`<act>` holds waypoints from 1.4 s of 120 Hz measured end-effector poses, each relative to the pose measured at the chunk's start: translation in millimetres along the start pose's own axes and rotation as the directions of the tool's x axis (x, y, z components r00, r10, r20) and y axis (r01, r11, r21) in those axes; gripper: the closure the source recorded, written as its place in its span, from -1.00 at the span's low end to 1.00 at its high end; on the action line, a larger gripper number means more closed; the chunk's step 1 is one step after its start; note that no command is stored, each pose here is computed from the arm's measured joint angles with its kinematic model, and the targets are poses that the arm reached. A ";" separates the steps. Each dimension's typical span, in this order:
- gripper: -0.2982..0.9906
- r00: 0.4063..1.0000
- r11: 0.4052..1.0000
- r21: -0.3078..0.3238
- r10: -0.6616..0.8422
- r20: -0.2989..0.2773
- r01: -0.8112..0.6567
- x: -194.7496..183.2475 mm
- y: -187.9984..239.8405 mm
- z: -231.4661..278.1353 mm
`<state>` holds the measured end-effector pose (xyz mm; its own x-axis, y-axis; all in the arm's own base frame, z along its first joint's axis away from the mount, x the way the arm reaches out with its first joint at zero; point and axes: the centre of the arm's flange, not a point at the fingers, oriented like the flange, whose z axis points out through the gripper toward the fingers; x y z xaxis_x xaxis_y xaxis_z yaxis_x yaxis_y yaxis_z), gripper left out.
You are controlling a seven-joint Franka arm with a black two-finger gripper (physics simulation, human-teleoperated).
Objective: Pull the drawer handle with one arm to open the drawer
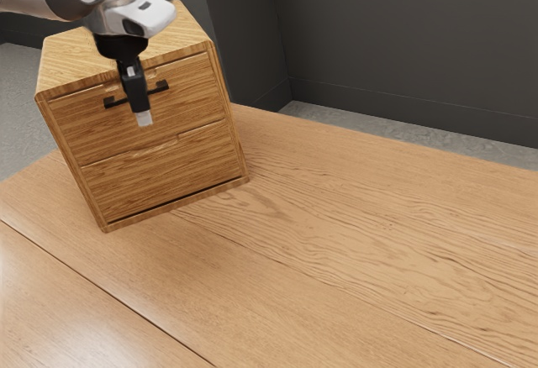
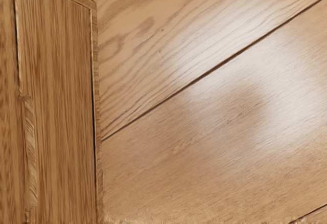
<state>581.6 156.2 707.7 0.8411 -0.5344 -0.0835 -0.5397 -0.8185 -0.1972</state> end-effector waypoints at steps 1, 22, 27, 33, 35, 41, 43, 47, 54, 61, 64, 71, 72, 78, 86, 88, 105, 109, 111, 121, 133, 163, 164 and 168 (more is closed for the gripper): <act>-0.53 1.000 1.000 0.005 0.001 0.002 -0.001 0.0 -1.1 0.7; -0.38 1.000 0.997 0.076 0.000 0.027 -0.002 -5.9 -35.3 23.9; -0.29 1.000 0.996 0.090 0.004 0.025 -0.007 -5.4 -39.7 26.4; -0.20 1.000 0.994 0.107 0.008 0.017 -0.010 -4.8 -44.2 27.3; -0.18 1.000 0.994 0.113 0.009 0.012 -0.011 -4.3 -45.2 26.9; -0.11 1.000 0.992 0.126 0.009 -0.004 -0.009 -4.9 -49.5 26.7; -0.10 1.000 0.991 0.130 0.009 -0.009 -0.008 -5.2 -51.2 27.0; -0.06 1.000 0.990 0.138 0.011 -0.017 -0.008 -4.3 -53.9 28.4; -0.01 0.999 0.988 0.151 0.016 -0.029 -0.011 -1.8 -57.6 30.8; 0.02 0.999 0.986 0.166 0.021 -0.041 -0.014 0.7 -60.1 31.3; 0.04 0.999 0.985 0.173 0.023 -0.046 -0.015 1.4 -61.2 31.4; 0.06 0.999 0.982 0.187 0.019 -0.051 -0.010 -0.7 -66.1 32.4; 0.06 0.999 0.982 0.189 0.019 -0.051 -0.009 -1.1 -66.8 32.4; 0.08 0.999 0.980 0.199 0.013 -0.051 -0.003 -4.2 -71.3 33.9; 0.13 0.999 0.979 0.204 0.014 -0.052 -0.003 -4.0 -74.1 37.1; 0.15 0.999 0.979 0.204 0.015 -0.052 -0.004 -3.6 -74.4 38.3; 0.41 0.999 0.982 0.190 0.029 -0.044 -0.020 3.8 -71.9 52.2; 0.43 0.999 0.983 0.184 0.028 -0.041 -0.020 3.2 -72.3 56.5; 0.46 0.999 0.983 0.181 0.025 -0.038 -0.018 1.9 -72.8 58.5; 0.73 0.999 0.985 0.169 0.022 -0.032 -0.016 -3.4 -70.9 64.4; 0.81 0.999 0.984 0.175 0.025 -0.043 -0.017 -8.7 -64.2 61.8; 0.70 0.997 0.981 0.189 0.051 -0.063 -0.038 -12.8 -38.0 53.9; 0.70 0.997 0.981 0.190 0.052 -0.065 -0.039 -13.0 -36.9 53.4; 0.69 0.996 0.980 0.194 0.058 -0.073 -0.043 -13.7 -33.0 50.1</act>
<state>589.7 201.1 666.4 0.8033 -0.5952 -0.0229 -0.5578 -0.7383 -0.3792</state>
